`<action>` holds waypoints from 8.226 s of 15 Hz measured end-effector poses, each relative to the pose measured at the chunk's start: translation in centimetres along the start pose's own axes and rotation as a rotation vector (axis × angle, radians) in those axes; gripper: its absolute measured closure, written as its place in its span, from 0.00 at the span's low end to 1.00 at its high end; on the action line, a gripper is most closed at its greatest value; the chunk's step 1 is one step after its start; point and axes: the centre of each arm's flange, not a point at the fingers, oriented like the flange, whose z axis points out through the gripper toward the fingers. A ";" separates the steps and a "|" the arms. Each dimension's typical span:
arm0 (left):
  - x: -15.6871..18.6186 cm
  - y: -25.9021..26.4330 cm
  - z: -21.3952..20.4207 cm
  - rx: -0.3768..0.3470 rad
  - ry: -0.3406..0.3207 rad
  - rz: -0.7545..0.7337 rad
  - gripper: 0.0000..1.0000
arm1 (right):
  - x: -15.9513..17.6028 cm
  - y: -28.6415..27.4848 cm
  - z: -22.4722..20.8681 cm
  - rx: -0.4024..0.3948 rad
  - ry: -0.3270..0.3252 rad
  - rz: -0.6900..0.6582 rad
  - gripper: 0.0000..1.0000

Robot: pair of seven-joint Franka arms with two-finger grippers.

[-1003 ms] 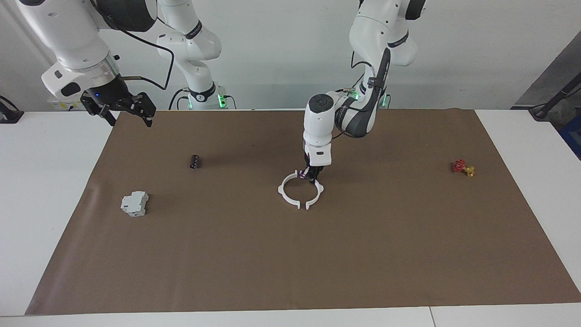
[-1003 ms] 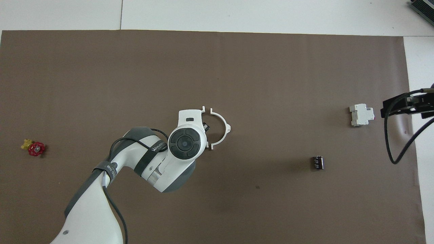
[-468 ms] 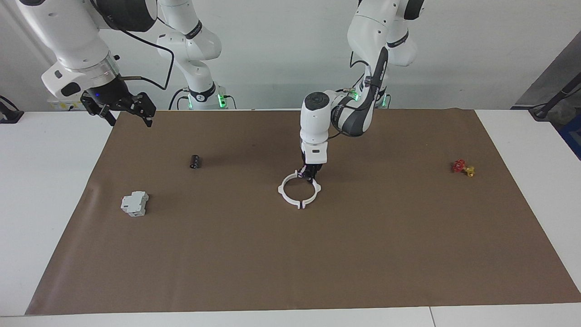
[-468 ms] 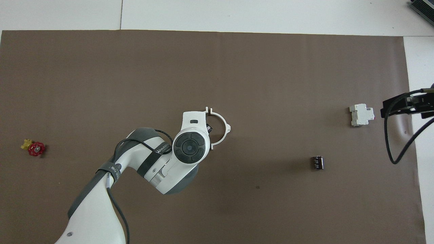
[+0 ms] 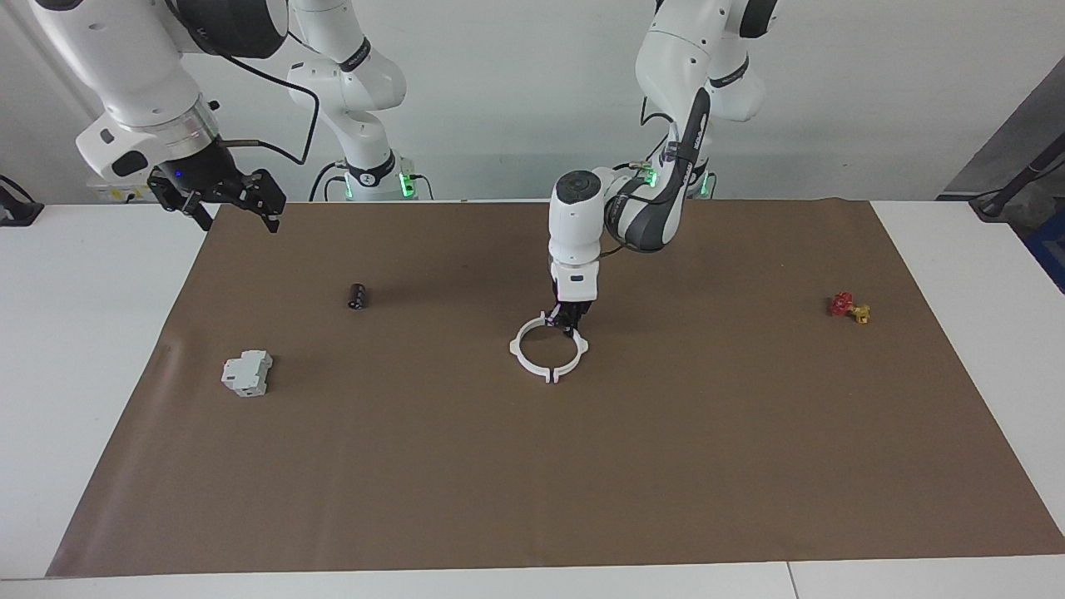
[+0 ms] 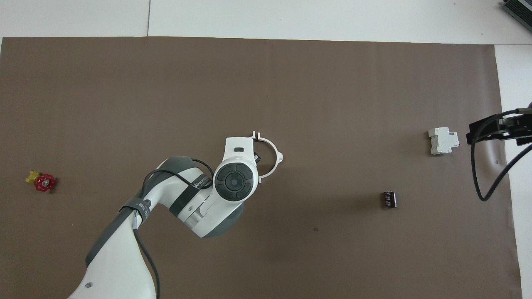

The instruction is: Assemble drain pipe with both arms

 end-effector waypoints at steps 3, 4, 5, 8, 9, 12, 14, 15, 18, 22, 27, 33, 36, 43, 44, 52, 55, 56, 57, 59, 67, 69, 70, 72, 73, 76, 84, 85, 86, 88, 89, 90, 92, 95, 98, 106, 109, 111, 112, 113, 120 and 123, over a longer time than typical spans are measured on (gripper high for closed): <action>-0.1 0.0 0.0 -0.001 0.002 0.004 0.93 | 0.0 0.0 0.0 0.000 0.000 0.000 0.00; -0.2 0.0 0.0 -0.001 0.002 0.006 0.93 | 0.0 0.0 0.0 0.000 0.000 0.000 0.00; -0.2 0.1 0.0 -0.002 0.002 0.007 0.93 | 0.0 0.0 0.0 0.000 0.000 0.000 0.00; -0.3 0.1 -0.1 -0.003 0.002 0.008 0.93 | 0.0 0.0 0.0 0.000 0.000 0.000 0.00; -0.3 0.1 -0.1 -0.003 0.002 0.008 0.93 | 0.0 0.0 0.0 0.000 0.000 0.000 0.00; -0.3 0.1 -0.1 -0.003 0.002 0.008 0.93 | 0.0 0.0 0.0 0.000 0.000 0.000 0.00; -0.3 0.1 -0.1 -0.004 0.002 0.008 0.93 | 0.0 0.0 0.0 0.000 0.000 0.000 0.00; -0.3 0.1 -0.1 -0.004 0.002 0.008 0.93 | 0.0 0.0 0.0 0.000 0.000 0.000 0.00; -0.3 0.1 -0.1 -0.005 0.002 0.008 0.93 | 0.0 0.0 0.0 0.000 0.000 0.000 0.00; -0.3 0.1 -0.1 -0.006 0.003 0.009 0.88 | 0.0 0.0 0.0 0.000 0.000 0.000 0.00; -0.3 0.1 -0.1 -0.006 0.004 0.011 0.34 | 0.0 0.0 0.0 0.000 0.000 0.000 0.00; -0.2 0.1 0.0 -0.005 0.007 0.030 0.00 | 0.0 0.0 0.0 0.000 0.000 0.000 0.00; 0.3 0.1 -0.2 0.000 0.011 0.035 0.00 | 0.0 0.0 0.0 0.000 0.000 0.000 0.00; 11.7 -3.5 -10.5 0.061 0.064 0.044 0.00 | 0.0 0.0 0.0 0.000 0.000 0.000 0.00; 13.7 -4.8 -11.9 0.086 0.055 0.097 0.00 | 0.0 0.0 0.0 0.000 0.000 0.000 0.00; 33.9 -20.1 -21.6 0.137 -0.128 0.454 0.00 | 0.0 0.0 0.0 0.000 0.000 0.000 0.00; 35.3 -24.5 -24.2 0.139 -0.177 0.634 0.00 | 0.0 0.0 0.0 0.000 0.000 0.000 0.00; 35.3 -25.2 -25.1 0.137 -0.176 0.652 0.00 | 0.0 0.0 0.0 0.000 0.000 0.000 0.00; 35.2 -25.5 -25.8 0.134 -0.170 0.663 0.00 | 0.0 0.0 0.0 0.000 0.000 0.000 0.00; 34.6 -25.2 -26.5 0.130 -0.159 0.679 0.00 | 0.0 0.0 0.0 0.000 0.000 0.000 0.00; 31.8 -22.1 -26.2 0.136 -0.178 0.758 0.00 | 0.0 0.0 0.0 0.000 0.000 0.000 0.00; 31.1 -21.5 -25.9 0.144 -0.201 0.774 0.00 | 0.0 0.0 0.0 0.000 0.000 0.000 0.00; 30.9 -21.4 -26.1 0.147 -0.211 0.777 0.00 | 0.0 0.0 0.0 0.000 0.000 0.000 0.00; 31.0 -21.9 -27.1 0.158 -0.242 0.766 0.00 | 0.0 0.0 0.0 0.000 0.000 0.000 0.00; 31.0 -22.4 -27.7 0.167 -0.267 0.759 0.00 | 0.0 0.0 0.0 0.000 0.000 0.000 0.00; 30.7 -22.7 -28.6 0.176 -0.296 0.763 0.00 | 0.0 0.0 0.0 0.000 0.000 0.000 0.00; 30.5 -21.4 -28.9 0.155 -0.235 0.755 0.00 | 0.0 0.0 0.0 0.000 0.000 0.000 0.00; 30.5 -21.2 -29.0 0.151 -0.227 0.757 0.00 | 0.0 0.0 0.0 0.000 0.000 0.000 0.00; 30.5 -21.1 -29.0 0.147 -0.218 0.759 0.00 | 0.0 0.0 0.0 0.000 0.000 0.000 0.00; 30.6 -21.0 -29.1 0.144 -0.212 0.759 0.00 | 0.0 0.0 0.0 0.000 0.000 0.000 0.00; 30.6 -21.0 -29.1 0.143 -0.210 0.759 0.00 | 0.0 0.0 0.0 0.000 0.000 0.000 0.00; 30.6 -21.0 -29.1 0.142 -0.208 0.759 0.00 | 0.0 0.0 0.0 0.000 0.000 0.000 0.00; 30.7 -21.1 -29.2 0.141 -0.205 0.756 0.00 | 0.0 0.0 0.0 0.000 0.000 0.000 0.00; 30.9 -21.3 -29.2 0.140 -0.203 0.749 0.00 | 0.0 0.0 0.0 0.000 0.000 0.000 0.00; 30.9 -21.2 -29.2 0.138 -0.198 0.750 0.00 | 0.0 0.0 0.0 0.000 0.000 0.000 0.00; 30.9 -20.7 -29.4 0.127 -0.172 0.758 0.00 | 0.0 0.0 0.0 0.000 0.000 0.000 0.00; 31.0 -20.7 -29.5 0.125 -0.166 0.759 0.00 | 0.0 0.0 0.0 0.000 0.000 0.000 0.00; 31.0 -20.6 -29.5 0.124 -0.165 0.759 0.00 | 0.0 0.0 0.0 0.000 0.000 0.000 0.00; 31.0 -20.6 -29.5 0.124 -0.165 0.759 0.00 | 0.0 0.0 0.0 0.000 0.000 0.000 0.00; 31.0 -20.6 -29.5 0.124 -0.165 0.759 0.00 | 0.0 0.0 0.0 0.000 0.000 0.000 0.00; 30.9 -20.0 -29.7 0.070 -0.152 0.755 0.00 | 0.0 0.0 0.0 0.000 0.000 0.000 0.00; 30.9 -19.9 -29.7 0.064 -0.147 0.756 0.00 | 0.0 0.0 0.0 0.000 0.000 0.000 0.00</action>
